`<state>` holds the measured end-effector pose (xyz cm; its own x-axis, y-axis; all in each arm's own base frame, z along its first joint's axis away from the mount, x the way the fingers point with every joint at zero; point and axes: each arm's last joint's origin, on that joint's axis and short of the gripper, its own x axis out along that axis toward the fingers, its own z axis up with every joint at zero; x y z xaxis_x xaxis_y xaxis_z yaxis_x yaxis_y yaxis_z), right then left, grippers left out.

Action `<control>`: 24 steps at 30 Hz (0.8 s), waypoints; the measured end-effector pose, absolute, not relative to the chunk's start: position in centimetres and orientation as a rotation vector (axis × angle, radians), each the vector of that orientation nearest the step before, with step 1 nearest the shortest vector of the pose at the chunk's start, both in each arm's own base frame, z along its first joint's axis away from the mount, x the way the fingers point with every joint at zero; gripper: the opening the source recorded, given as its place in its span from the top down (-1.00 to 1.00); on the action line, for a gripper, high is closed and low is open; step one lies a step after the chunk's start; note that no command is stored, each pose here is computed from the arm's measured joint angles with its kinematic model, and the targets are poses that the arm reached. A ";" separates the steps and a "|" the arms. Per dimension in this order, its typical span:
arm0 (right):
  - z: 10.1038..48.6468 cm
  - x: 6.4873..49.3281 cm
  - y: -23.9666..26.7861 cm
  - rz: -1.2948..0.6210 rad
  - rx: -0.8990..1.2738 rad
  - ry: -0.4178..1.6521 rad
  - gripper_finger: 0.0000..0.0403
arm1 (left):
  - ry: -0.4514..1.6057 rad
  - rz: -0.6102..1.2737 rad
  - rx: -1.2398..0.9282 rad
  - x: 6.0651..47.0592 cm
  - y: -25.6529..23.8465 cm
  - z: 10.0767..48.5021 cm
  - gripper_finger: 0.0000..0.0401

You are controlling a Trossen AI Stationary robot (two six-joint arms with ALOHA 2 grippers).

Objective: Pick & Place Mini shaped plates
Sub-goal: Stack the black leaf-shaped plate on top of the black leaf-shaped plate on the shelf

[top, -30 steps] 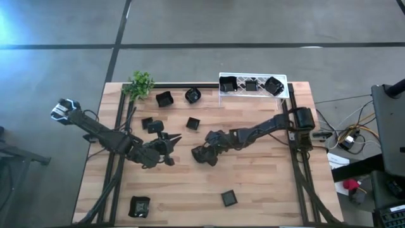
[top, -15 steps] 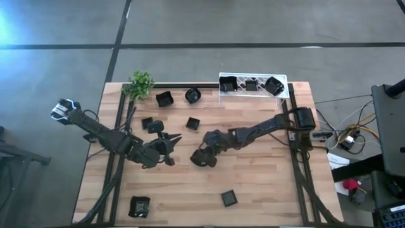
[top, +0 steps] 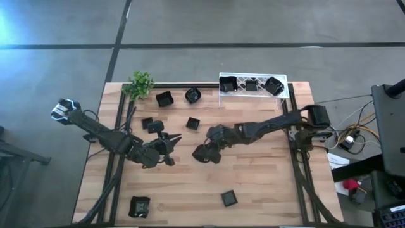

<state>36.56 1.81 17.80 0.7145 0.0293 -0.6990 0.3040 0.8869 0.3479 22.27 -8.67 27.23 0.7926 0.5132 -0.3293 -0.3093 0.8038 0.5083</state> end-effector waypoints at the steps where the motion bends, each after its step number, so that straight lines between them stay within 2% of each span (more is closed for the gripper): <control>1: 18.3 36.3 1.8 -0.168 0.462 0.760 0.96 | 0.477 0.459 0.452 22.3 -8.7 27.2 0.76; 15: 28.0 29.0 0.4 -0.499 0.366 0.559 0.96 | 0.477 0.459 0.451 22.3 -8.7 27.2 0.76; 24: 31.5 22.8 -0.9 -0.886 0.404 0.366 0.96 | 0.482 0.458 0.457 22.2 -8.7 27.0 0.76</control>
<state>22.81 -0.92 31.48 0.5808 -0.6672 -0.4665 0.8019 0.5675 0.1868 22.22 -8.65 27.01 0.7905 0.5145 -0.3321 -0.3058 0.8015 0.5138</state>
